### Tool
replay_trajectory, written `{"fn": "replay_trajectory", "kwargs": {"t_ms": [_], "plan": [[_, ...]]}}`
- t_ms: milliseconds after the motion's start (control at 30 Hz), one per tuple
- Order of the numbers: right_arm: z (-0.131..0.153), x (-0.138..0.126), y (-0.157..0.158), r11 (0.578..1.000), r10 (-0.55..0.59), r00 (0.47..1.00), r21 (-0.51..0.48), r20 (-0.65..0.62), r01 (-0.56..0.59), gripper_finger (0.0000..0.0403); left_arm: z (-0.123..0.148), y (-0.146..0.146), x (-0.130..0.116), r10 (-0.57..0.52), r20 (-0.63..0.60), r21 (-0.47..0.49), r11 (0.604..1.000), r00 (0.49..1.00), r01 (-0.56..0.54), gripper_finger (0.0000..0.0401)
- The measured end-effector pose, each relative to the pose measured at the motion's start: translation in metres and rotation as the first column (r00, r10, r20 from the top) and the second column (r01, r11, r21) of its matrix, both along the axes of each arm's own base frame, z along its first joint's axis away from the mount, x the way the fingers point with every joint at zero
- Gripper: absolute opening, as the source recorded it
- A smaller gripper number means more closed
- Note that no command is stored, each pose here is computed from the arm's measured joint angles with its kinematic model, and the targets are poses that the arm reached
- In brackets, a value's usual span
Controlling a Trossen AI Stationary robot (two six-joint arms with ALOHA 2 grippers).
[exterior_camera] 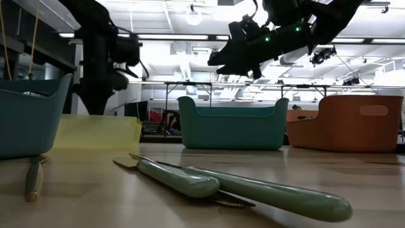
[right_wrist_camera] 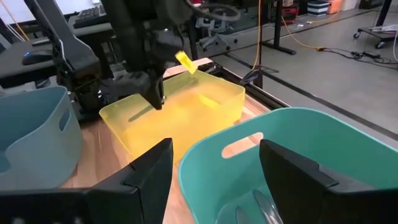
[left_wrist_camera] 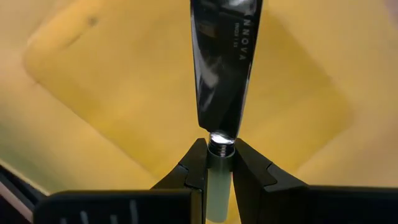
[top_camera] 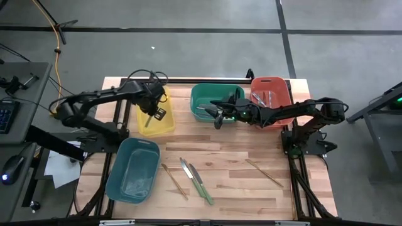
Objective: Sort silverware by color (type)
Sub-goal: Put the green knife into the yellow bin
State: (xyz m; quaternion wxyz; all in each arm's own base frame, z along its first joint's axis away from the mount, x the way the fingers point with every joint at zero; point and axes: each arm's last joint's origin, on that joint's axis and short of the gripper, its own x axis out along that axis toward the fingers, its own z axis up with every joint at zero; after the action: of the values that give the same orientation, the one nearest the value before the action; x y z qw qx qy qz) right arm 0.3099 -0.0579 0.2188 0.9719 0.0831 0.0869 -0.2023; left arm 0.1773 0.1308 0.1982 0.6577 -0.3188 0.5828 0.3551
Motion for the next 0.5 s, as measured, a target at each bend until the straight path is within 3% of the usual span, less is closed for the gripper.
{"fn": "replay_trajectory", "kwargs": {"t_ms": [500], "plan": [[-0.002,0.000,0.000,1.000,-0.001,1.000,0.008,-0.019,0.001,0.0222,-0.045,0.012,0.013,-0.030,-0.173,-0.098,0.995,0.985,0.014,0.0030]]}}
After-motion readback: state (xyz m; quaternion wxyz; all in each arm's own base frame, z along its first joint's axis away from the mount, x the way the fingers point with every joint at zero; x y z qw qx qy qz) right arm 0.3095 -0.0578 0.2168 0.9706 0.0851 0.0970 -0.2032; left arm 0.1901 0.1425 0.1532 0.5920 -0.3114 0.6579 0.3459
